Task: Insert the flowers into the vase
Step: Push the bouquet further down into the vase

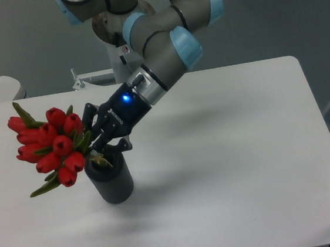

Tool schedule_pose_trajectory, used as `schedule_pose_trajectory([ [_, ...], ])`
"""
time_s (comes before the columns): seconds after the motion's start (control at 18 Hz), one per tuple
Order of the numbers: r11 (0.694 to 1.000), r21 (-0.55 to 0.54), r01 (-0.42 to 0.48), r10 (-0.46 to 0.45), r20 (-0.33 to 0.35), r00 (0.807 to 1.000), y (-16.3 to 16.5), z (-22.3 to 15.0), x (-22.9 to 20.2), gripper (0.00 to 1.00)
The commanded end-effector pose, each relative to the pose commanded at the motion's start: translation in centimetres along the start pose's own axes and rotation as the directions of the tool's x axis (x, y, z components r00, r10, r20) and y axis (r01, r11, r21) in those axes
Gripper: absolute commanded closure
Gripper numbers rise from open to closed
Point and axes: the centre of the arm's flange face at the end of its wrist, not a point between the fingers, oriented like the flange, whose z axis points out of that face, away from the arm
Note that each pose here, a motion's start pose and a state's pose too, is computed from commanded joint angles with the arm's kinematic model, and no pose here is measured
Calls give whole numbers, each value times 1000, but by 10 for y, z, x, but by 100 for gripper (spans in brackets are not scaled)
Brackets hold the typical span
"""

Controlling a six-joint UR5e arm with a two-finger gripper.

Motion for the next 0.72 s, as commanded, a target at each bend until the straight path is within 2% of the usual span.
schedule_pose_trajectory([
  [0.33,1000,-3,13,-13,-12,1000,35,3,6,78],
  [0.72,1000,-2,21,-21,-18,1000,39,6,3,76],
])
